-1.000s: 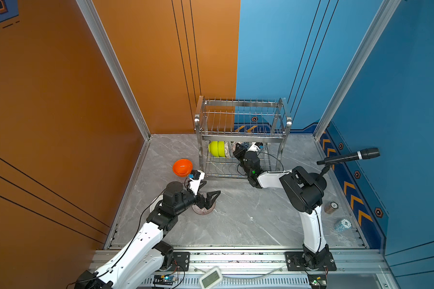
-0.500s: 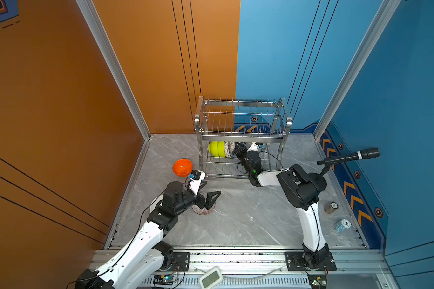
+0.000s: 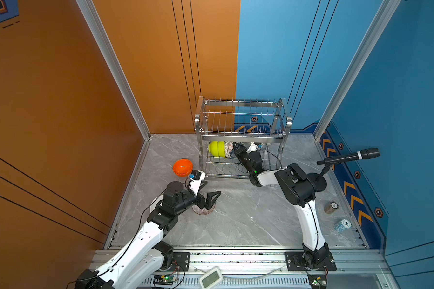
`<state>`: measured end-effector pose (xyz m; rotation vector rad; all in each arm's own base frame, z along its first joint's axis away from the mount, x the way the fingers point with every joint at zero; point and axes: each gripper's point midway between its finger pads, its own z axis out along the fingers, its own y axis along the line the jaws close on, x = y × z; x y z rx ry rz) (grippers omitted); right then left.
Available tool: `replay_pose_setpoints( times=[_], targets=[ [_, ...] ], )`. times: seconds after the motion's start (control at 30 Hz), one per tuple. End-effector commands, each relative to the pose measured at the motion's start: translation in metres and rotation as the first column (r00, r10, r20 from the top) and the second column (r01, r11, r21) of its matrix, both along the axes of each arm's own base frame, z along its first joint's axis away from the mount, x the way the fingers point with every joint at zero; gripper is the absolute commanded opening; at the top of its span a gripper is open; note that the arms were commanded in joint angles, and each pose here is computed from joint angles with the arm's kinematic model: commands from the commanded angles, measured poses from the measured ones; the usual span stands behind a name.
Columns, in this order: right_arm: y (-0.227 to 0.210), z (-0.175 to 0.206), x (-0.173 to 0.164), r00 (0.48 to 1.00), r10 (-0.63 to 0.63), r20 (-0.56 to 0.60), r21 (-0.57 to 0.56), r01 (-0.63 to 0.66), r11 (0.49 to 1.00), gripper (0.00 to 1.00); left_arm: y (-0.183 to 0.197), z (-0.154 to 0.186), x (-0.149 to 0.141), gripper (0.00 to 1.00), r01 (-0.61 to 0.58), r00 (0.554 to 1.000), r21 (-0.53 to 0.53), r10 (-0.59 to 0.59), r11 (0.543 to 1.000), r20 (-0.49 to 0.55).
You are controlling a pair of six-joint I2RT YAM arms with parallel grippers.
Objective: Load bowls into a dish rack
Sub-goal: Place the bowl in the dish rack.
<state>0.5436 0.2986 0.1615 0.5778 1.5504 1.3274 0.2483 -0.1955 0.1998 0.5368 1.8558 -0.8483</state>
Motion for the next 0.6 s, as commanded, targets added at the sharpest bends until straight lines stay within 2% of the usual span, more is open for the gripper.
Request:
replay_pose_setpoints(
  times=[0.0, 0.57],
  targets=[
    [-0.001, 0.02, 0.003, 0.997, 0.033, 0.064, 0.039, -0.036, 0.999, 0.0, -0.006, 0.002, -0.005, 0.98, 0.04, 0.999, -0.004, -0.04, 0.999, 0.023],
    [-0.002, 0.002, 0.005, 0.998, 0.062, 0.023, 0.024, -0.062, 0.998, 0.02, -0.006, 0.003, -0.005, 0.98, 0.042, 0.999, -0.004, -0.042, 0.999, 0.025]
  ],
)
